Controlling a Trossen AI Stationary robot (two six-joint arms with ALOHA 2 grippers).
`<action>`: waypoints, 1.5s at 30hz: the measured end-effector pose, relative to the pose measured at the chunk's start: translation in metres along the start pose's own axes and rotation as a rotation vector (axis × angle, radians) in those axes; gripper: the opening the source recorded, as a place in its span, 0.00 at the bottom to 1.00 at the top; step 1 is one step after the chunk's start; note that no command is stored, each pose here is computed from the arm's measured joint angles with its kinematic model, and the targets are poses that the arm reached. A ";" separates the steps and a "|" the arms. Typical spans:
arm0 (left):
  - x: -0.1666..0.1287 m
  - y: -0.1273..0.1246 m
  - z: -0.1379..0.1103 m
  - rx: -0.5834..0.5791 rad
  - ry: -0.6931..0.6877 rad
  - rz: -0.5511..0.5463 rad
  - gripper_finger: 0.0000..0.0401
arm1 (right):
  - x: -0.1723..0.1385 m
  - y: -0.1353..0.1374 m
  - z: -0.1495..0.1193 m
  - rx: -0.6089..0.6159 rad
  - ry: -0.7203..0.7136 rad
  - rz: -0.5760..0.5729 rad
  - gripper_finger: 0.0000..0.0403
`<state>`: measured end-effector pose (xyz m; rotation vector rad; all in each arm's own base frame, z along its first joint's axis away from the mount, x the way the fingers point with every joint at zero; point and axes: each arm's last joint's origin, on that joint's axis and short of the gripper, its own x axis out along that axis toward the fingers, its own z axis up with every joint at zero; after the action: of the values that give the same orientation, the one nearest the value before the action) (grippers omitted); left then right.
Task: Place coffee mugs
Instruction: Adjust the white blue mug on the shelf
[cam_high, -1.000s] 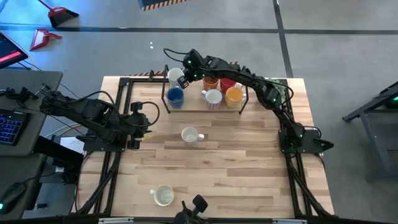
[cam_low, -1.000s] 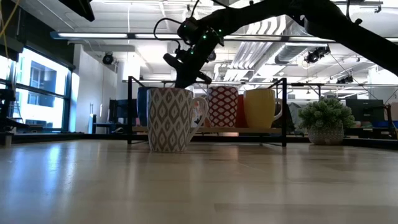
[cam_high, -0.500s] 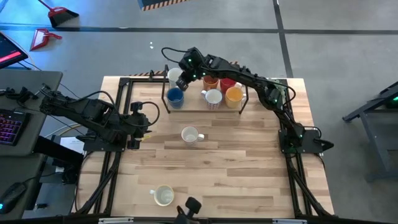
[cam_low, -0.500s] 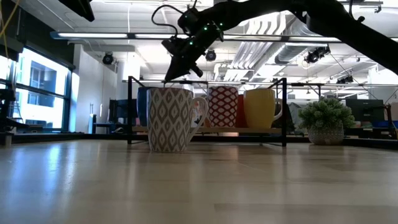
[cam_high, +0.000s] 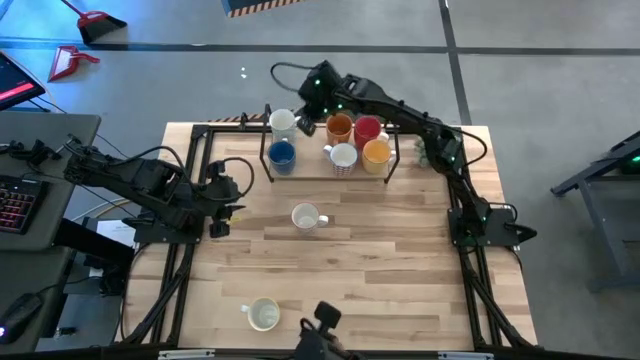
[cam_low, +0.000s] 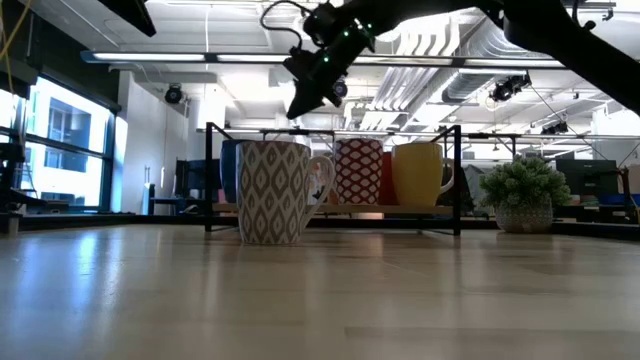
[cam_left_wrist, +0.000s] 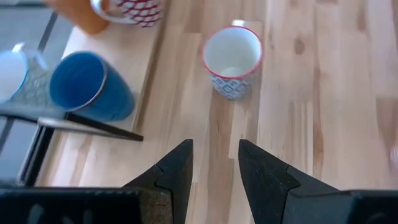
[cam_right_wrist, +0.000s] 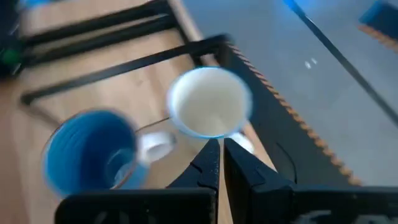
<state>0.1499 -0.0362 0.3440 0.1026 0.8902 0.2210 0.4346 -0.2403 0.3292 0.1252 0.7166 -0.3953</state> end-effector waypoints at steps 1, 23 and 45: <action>0.000 0.000 0.000 -0.035 -0.003 0.009 0.30 | 0.000 -0.005 0.001 0.057 -0.015 -0.012 0.00; 0.018 -0.007 0.009 -0.223 0.007 0.153 0.30 | 0.009 -0.015 0.030 0.194 -0.373 0.035 0.21; 0.020 -0.002 0.010 -0.109 0.007 0.209 0.30 | -0.117 0.026 0.034 -0.087 -0.210 0.086 0.26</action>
<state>0.1705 -0.0334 0.3348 0.0935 0.8732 0.4650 0.3851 -0.1887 0.4315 0.0318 0.5183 -0.2896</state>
